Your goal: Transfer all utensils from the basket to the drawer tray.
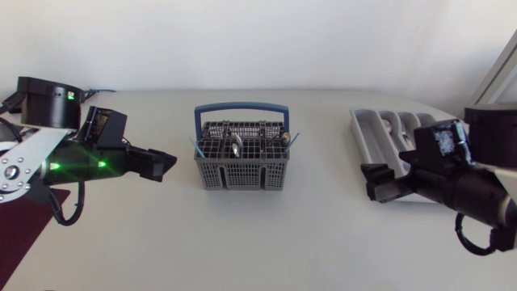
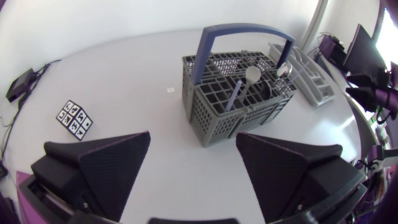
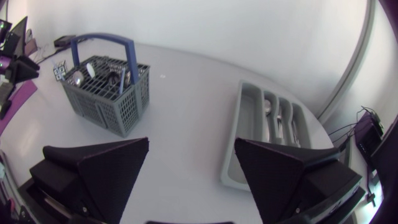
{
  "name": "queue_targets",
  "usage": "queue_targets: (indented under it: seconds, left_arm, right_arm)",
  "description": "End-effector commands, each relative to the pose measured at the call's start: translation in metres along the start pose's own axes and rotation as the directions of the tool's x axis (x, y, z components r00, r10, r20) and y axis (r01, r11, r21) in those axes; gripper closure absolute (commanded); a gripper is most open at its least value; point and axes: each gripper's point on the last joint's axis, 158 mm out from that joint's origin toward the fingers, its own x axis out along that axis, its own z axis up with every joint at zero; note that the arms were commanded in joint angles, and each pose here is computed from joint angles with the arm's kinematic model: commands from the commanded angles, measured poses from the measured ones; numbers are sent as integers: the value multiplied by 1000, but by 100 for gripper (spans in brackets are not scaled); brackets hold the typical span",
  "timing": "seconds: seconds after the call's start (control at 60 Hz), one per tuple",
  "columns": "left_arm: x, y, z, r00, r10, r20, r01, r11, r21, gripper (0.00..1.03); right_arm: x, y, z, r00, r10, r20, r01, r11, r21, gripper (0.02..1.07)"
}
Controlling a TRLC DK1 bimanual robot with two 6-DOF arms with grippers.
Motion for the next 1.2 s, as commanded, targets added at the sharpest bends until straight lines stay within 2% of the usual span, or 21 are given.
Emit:
queue_targets:
  seconds: [0.0,0.167,0.433,0.517,0.667,0.783,1.183]
  left_arm:
    - [8,-8,12,999,-42,16,42,999,29,8]
    - [17,-20,21,995,-89,47,84,993,85,11]
    - [45,-36,27,989,-133,58,125,985,122,25]
    - [52,-36,28,989,-135,61,127,984,125,26]
    - [59,-35,35,986,-136,99,122,984,129,42]
    - [63,-35,38,984,-137,113,122,984,133,50]
    - [67,-42,38,979,-158,125,141,981,136,93]
  right_arm:
    - [8,13,-4,995,60,-82,-66,995,-69,8]
    - [18,55,-20,947,264,-180,-291,946,-143,7]
    - [29,75,-12,928,329,-177,-357,920,-160,7]
    - [32,76,-13,926,330,-183,-360,918,-166,7]
    - [37,77,-17,923,330,-197,-364,915,-172,7]
    - [40,78,-20,923,330,-200,-365,915,-175,7]
    - [40,77,-24,923,326,-203,-363,913,-184,7]
